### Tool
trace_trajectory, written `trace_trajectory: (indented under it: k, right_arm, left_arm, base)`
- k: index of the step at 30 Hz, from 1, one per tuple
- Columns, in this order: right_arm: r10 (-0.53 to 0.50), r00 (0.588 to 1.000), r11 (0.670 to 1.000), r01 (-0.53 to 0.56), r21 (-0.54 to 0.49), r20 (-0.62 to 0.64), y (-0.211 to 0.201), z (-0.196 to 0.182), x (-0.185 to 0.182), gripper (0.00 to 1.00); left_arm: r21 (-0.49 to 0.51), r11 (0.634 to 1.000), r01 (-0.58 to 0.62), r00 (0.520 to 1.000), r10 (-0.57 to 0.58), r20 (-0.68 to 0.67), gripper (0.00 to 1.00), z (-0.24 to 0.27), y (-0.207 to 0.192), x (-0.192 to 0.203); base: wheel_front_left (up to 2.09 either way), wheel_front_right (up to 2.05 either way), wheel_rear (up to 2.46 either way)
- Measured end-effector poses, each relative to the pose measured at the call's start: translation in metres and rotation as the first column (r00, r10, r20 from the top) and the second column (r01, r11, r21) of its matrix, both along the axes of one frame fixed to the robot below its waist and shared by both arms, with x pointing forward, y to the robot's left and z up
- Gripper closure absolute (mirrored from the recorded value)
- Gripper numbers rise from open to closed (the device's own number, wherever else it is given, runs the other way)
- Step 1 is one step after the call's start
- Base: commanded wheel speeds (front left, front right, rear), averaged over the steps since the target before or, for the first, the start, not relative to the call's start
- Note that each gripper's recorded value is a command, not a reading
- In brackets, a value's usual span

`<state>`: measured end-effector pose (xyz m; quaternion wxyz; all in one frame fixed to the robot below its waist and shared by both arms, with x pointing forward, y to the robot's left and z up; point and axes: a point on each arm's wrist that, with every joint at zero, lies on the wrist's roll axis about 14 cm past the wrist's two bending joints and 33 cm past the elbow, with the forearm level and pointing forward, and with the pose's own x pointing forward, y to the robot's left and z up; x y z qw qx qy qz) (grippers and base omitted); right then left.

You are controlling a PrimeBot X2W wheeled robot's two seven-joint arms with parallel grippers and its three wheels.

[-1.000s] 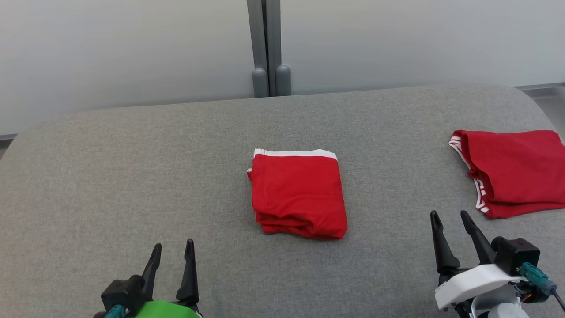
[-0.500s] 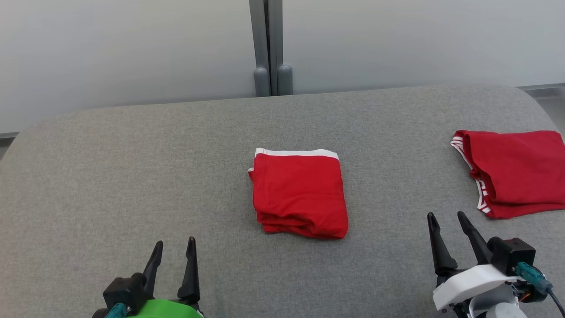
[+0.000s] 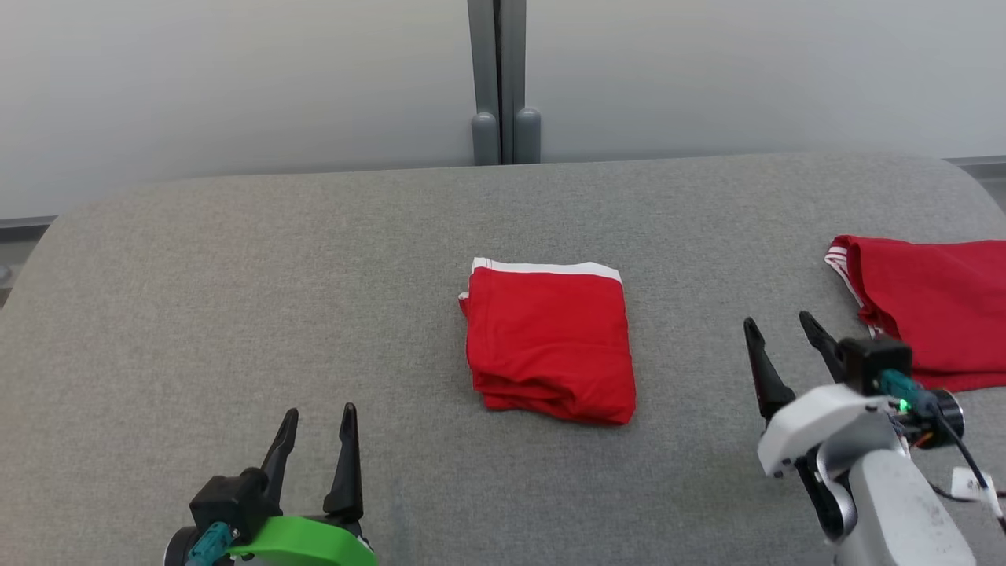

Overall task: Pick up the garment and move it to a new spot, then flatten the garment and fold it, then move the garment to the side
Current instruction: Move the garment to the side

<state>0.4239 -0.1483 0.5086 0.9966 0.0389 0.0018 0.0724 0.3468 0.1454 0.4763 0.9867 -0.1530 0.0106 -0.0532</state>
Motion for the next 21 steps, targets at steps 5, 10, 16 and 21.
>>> trace_trajectory:
  k: [5,10,16,21]
  right_arm:
    - [0.082,0.988,0.995,-0.088,-0.042,-0.134,0.030,0.006,0.032,0.00]
    - [0.154,0.945,0.978,-0.187,-0.090,-0.288,0.058,-0.004,0.052,0.00]
    - [0.226,0.862,0.963,-0.269,-0.031,-0.454,0.087,-0.037,0.058,0.00]
    - [0.251,0.790,0.955,-0.297,0.008,-0.559,0.101,-0.074,0.056,0.00]
  left_arm:
    - [0.002,1.000,-0.004,1.000,0.004,-0.001,0.00,0.000,0.002,0.000]
    - [0.001,0.999,-0.035,0.999,0.035,-0.003,0.00,0.000,0.011,0.001]
    - [-0.003,0.996,-0.092,0.995,0.092,-0.025,0.00,-0.006,0.029,-0.005]
    - [-0.004,0.990,-0.140,0.989,0.140,-0.044,0.00,-0.011,0.042,-0.009]
  base:
    - [0.00,0.00,0.00]
    - [0.00,0.00,0.00]
    - [0.00,0.00,0.00]
    - [0.00,0.00,0.00]
